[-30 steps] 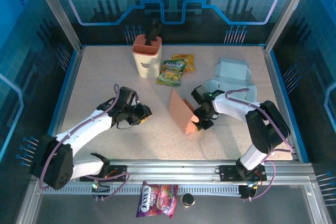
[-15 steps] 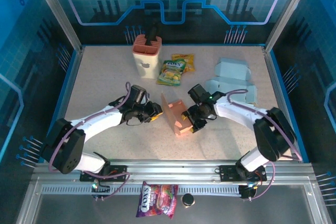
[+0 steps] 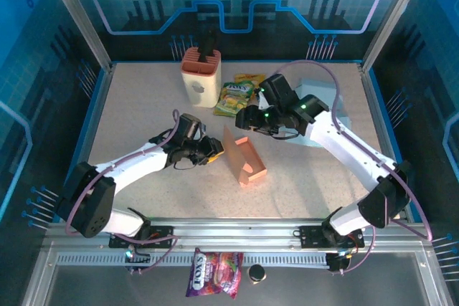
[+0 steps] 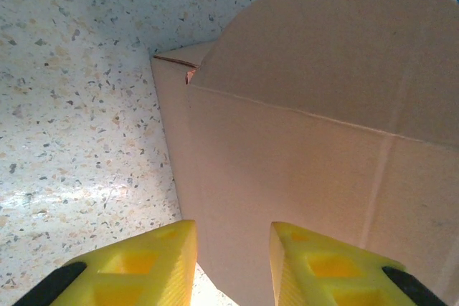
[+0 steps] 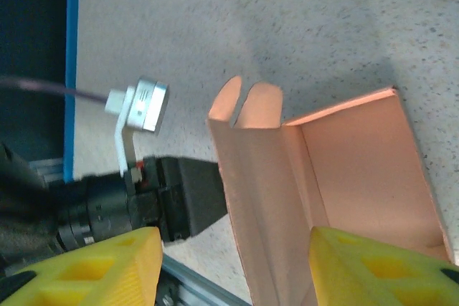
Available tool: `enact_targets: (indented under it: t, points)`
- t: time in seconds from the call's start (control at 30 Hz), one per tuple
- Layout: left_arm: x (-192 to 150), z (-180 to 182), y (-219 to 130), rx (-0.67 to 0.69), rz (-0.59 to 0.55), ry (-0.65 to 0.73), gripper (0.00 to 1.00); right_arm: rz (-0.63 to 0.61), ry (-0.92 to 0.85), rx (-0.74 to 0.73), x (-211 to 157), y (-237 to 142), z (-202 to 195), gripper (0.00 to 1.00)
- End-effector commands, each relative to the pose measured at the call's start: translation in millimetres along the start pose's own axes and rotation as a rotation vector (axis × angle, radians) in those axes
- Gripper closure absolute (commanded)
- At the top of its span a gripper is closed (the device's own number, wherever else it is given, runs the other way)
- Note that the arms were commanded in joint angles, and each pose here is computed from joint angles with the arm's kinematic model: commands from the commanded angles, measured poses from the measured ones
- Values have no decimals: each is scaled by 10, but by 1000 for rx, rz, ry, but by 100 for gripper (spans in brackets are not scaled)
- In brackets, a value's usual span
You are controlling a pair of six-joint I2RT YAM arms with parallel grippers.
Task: Fold the paper box
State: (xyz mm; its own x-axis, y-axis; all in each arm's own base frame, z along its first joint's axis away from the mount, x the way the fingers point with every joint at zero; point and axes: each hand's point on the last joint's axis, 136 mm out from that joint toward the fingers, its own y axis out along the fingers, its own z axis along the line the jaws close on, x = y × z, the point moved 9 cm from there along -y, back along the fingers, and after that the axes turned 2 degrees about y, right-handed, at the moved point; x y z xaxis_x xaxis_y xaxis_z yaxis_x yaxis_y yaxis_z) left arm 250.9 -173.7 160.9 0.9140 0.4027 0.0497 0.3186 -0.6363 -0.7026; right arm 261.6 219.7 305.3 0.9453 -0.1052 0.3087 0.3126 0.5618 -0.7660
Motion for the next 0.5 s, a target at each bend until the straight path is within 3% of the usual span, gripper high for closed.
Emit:
enact_targets:
  t: [0.0, 0.2, 0.47]
  points:
    - [0, -59, -7, 13, 6, 25, 67, 223, -161, -82, -184, 215, -96, 43]
    - [-6, -70, 0, 21, 7, 32, 67, 316, -201, -103, -216, 404, 20, 50]
    - [-20, -74, 15, 26, 13, 37, 67, 316, -205, -118, -266, 533, 96, 55]
